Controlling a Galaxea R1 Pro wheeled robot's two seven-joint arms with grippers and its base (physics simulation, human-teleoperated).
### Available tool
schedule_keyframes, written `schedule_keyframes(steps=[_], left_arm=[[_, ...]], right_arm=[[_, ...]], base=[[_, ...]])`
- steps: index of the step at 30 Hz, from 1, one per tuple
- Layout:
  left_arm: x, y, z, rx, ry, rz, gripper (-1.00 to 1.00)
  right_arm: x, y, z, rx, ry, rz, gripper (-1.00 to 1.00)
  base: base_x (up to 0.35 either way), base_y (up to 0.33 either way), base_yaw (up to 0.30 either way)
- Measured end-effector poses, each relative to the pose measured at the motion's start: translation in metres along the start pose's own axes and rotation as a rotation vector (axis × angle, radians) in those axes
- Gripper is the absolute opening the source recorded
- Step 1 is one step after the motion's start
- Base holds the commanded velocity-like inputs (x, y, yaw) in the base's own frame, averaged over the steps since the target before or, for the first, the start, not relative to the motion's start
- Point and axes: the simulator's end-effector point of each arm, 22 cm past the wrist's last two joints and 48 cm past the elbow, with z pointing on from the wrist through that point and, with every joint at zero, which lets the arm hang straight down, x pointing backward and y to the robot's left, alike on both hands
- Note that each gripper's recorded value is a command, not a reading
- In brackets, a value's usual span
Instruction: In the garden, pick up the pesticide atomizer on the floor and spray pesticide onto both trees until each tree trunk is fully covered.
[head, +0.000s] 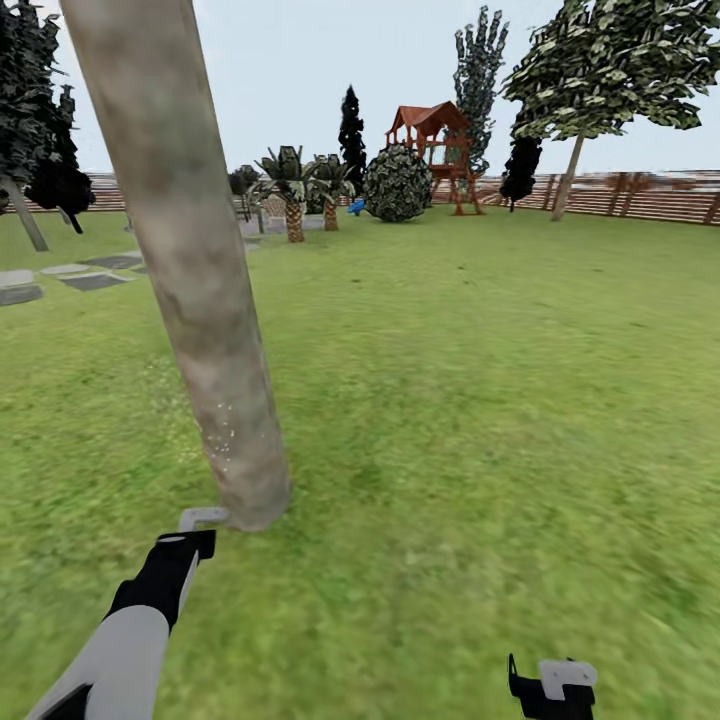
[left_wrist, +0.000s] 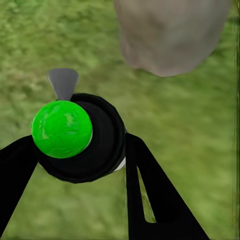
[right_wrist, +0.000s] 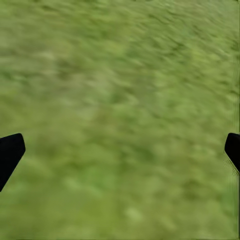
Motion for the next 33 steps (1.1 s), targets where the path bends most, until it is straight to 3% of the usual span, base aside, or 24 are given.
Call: schedule_keyframes(steps=[10,23,33], left_arm=[[0.000,-0.001,0.000,0.007,0.000,0.000,-1.00],[-0.001,-0.002,0.000,0.008,-0.001,0.002,-1.00],[-0.006,-0.013,-0.003,0.023,-0.014,0.001,-1.00]], right_arm=[[0.000,0.000,0.000,0.000,0.000,0.000,1.00],[0.000,0.000,0.000,0.000,0.000,0.000,1.00],[0.000,-0.003,0.000,0.002,0.000,-0.004,1.00]], base=[[0.008,-0.270,0.014],[0.105,-0.265,0.262],[0.162,-0.250,0.031]])
